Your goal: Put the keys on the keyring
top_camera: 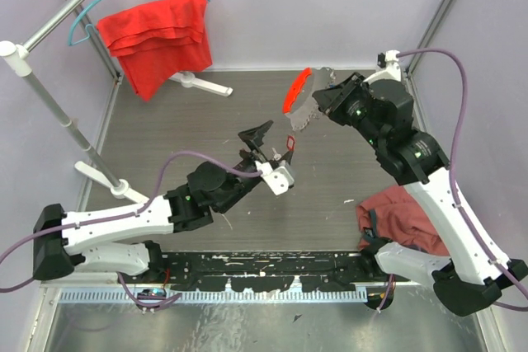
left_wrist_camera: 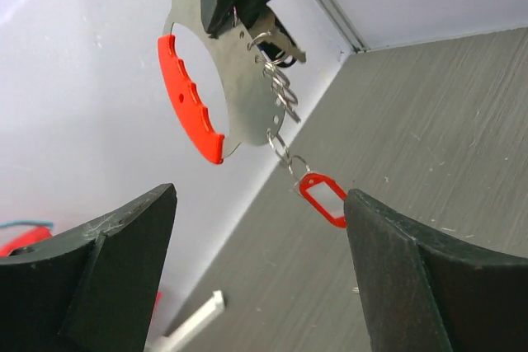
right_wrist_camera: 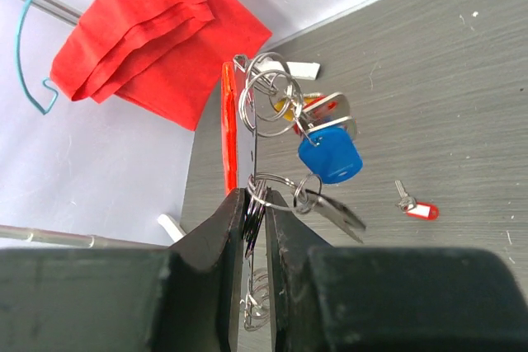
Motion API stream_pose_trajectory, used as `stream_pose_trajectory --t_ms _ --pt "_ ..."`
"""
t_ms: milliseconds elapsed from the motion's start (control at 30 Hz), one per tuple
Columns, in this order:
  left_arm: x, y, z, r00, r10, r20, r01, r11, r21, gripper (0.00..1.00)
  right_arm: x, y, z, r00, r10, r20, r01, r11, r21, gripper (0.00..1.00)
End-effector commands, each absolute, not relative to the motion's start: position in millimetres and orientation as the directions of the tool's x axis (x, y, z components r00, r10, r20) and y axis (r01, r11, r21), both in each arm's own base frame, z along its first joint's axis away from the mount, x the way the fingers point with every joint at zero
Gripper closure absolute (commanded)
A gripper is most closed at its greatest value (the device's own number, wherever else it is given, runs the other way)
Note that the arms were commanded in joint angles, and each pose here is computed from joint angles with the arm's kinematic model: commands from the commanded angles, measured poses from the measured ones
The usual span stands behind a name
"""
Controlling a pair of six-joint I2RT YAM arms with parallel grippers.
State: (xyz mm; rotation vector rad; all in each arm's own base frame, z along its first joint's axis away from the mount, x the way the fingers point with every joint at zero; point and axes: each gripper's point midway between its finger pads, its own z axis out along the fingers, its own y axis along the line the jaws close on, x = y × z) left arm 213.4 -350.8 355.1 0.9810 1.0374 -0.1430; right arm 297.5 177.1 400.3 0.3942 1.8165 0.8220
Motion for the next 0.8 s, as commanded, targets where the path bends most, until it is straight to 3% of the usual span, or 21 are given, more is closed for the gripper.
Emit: stream_pose_trajectory --t_ms 0,267,600,767 --pt "196 -336 384 0.685 0.322 -0.653 0.45 0.518 0.728 0.11 281 160 448 -0.306 0.602 -0.737 -0.181 0.724 0.666 0.99" --pt "190 -333 381 0.799 0.401 -0.448 0.297 0.385 0.874 0.22 259 173 471 -0.371 0.59 -0.717 -0.27 0.67 0.691 0.99" --pt "198 -350 398 0.854 0.494 -0.163 -0.023 0.349 0.937 0.22 245 188 485 -0.422 0.589 -0.689 -0.35 0.596 0.723 0.99" --pt "203 -352 411 0.838 0.529 -0.136 -0.098 0.391 0.915 0.24 241 188 487 -0.425 0.587 -0.689 -0.361 0.588 0.724 0.99"
